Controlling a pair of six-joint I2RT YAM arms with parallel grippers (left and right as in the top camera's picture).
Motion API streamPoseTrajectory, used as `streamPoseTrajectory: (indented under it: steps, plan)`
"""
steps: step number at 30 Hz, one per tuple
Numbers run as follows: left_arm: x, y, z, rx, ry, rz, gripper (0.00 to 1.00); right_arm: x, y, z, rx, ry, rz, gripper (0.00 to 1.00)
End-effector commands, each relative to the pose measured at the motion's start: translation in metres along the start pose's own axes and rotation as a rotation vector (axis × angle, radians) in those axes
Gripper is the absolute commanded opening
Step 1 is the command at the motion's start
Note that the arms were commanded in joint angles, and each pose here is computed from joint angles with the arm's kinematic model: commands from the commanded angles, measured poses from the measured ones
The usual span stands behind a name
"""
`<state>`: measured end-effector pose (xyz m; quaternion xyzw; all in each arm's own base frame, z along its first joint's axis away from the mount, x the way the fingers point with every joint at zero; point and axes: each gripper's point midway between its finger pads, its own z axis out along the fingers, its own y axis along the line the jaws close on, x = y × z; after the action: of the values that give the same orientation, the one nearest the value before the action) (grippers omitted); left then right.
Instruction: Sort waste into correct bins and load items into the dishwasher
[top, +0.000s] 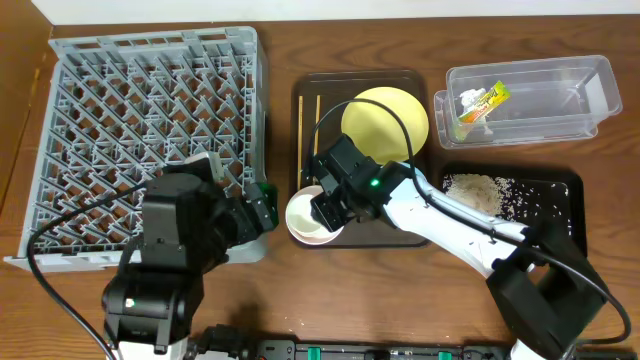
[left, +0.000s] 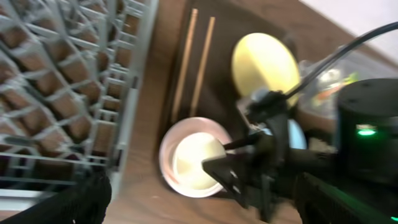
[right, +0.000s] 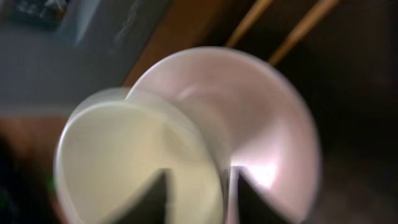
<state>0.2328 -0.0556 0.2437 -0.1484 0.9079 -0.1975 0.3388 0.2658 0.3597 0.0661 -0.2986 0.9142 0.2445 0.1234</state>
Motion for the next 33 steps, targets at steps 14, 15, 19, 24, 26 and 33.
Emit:
streamPoseTrajectory:
  steps: [14,15,19,24,26,33]
  plan:
    - [-0.017,-0.081,-0.031,0.669,0.172,-0.109,0.94,-0.055,0.008,-0.136,-0.372,-0.257,-0.027,0.01]
    - [-0.018,-0.086,-0.033,0.711,0.189,-0.101,0.94,-0.057,0.011,-0.15,-0.421,-0.284,-0.058,0.01]
    - [-0.018,-0.102,-0.038,0.877,0.282,-0.096,0.93,-0.059,0.034,-0.2,-0.645,-0.375,-0.206,0.01]
    - [-0.017,-0.109,-0.042,1.003,0.34,-0.066,0.93,-0.054,0.062,-0.241,-0.895,-0.433,-0.381,0.01]
    - [-0.017,-0.11,-0.043,1.035,0.35,-0.058,0.93,-0.054,0.066,-0.247,-0.922,-0.447,-0.421,0.01]
    - [-0.009,-0.119,-0.048,1.079,0.387,-0.027,0.86,-0.06,0.07,-0.242,-0.882,-0.463,-0.43,0.01]
